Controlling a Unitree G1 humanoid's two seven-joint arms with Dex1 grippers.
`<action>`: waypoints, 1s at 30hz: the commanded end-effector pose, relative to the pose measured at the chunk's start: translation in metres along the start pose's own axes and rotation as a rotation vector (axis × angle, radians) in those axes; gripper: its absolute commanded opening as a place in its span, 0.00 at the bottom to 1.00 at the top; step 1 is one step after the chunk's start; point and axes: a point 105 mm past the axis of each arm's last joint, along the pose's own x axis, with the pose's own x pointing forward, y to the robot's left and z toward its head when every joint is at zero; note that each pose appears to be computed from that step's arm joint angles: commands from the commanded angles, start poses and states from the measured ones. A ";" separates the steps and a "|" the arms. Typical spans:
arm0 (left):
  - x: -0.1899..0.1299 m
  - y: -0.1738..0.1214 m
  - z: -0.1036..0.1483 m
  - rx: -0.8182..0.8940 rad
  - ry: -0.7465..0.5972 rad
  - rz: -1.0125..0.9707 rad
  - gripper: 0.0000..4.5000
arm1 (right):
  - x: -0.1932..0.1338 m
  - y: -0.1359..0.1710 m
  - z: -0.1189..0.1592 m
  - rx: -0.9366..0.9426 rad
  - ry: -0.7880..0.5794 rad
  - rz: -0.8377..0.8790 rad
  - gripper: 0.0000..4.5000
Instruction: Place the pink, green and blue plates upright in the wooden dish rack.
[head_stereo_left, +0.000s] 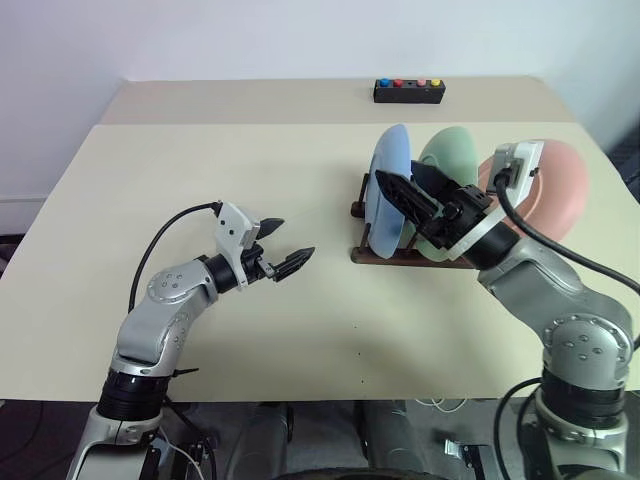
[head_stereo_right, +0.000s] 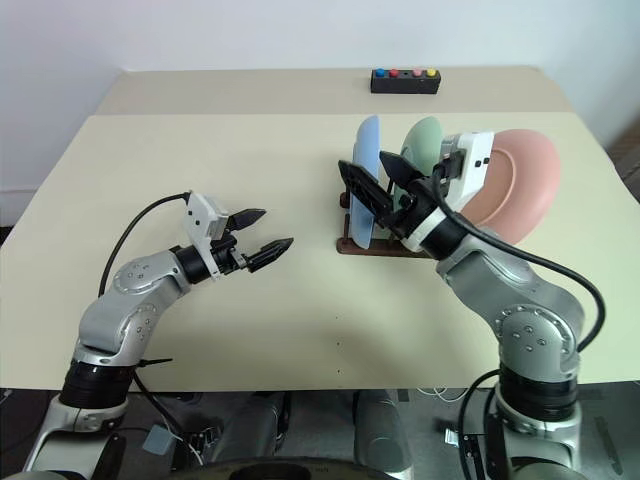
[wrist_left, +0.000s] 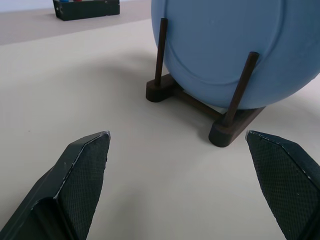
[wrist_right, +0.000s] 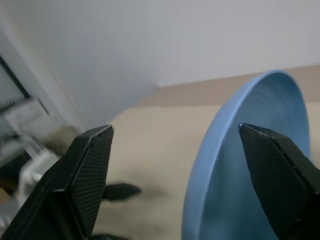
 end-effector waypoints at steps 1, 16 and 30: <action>0.002 -0.004 0.017 0.037 -0.054 -0.023 1.00 | -0.006 0.015 0.012 -0.088 -0.031 0.065 0.90; -0.006 0.007 0.018 0.077 -0.042 0.006 1.00 | -0.090 -0.035 0.086 -0.515 0.025 0.003 0.90; -0.007 0.001 0.014 0.130 -0.011 -0.069 1.00 | -0.160 -0.161 0.100 -0.699 0.182 -0.588 0.02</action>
